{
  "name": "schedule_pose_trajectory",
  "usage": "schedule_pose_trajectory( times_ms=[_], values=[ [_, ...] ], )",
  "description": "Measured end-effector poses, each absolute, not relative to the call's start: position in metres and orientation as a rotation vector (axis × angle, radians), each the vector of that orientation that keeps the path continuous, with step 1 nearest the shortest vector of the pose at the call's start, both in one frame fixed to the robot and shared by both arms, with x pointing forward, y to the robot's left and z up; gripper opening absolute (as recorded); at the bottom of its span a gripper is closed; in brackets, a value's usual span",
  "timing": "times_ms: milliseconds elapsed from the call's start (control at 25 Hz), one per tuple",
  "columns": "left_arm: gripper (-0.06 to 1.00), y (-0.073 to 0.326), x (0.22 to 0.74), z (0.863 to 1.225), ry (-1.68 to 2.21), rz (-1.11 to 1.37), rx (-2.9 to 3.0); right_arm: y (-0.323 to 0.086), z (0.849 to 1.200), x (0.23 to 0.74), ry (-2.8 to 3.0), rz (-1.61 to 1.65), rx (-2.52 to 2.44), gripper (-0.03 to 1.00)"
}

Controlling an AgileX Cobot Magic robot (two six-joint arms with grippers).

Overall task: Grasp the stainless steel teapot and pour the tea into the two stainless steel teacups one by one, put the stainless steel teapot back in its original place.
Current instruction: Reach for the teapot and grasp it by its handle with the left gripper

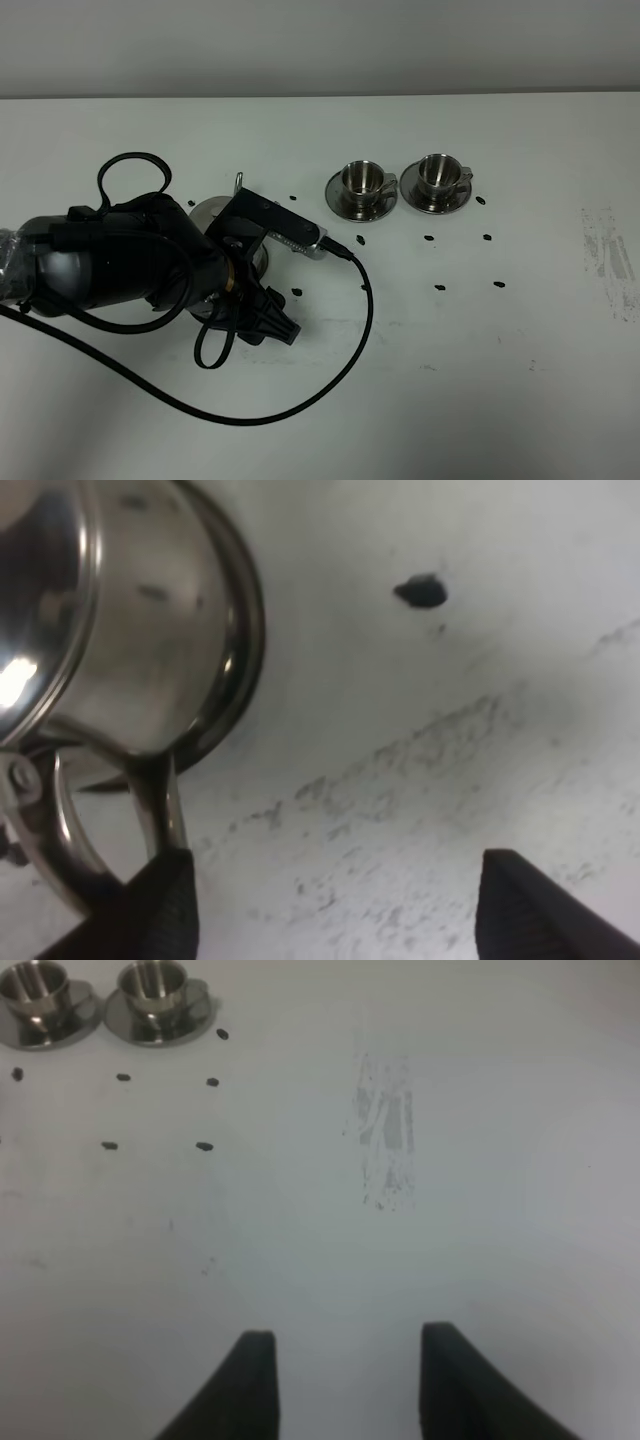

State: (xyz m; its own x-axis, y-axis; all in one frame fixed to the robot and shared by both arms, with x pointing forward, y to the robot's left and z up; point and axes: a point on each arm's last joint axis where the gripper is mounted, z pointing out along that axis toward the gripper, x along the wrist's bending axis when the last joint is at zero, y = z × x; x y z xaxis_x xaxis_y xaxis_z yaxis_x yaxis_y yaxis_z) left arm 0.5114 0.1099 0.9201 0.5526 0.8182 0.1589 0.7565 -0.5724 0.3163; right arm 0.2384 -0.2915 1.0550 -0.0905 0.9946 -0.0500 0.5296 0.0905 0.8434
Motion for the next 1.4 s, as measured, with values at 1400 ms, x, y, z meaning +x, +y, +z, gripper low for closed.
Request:
schedule_pose_trajectory(
  times_ms=[1400],
  values=[
    [0.57, 0.149, 0.523, 1.017, 1.683, 0.423, 2.501, -0.292, 1.055, 0.238, 1.704, 0.887, 1.514, 0.33]
  ],
)
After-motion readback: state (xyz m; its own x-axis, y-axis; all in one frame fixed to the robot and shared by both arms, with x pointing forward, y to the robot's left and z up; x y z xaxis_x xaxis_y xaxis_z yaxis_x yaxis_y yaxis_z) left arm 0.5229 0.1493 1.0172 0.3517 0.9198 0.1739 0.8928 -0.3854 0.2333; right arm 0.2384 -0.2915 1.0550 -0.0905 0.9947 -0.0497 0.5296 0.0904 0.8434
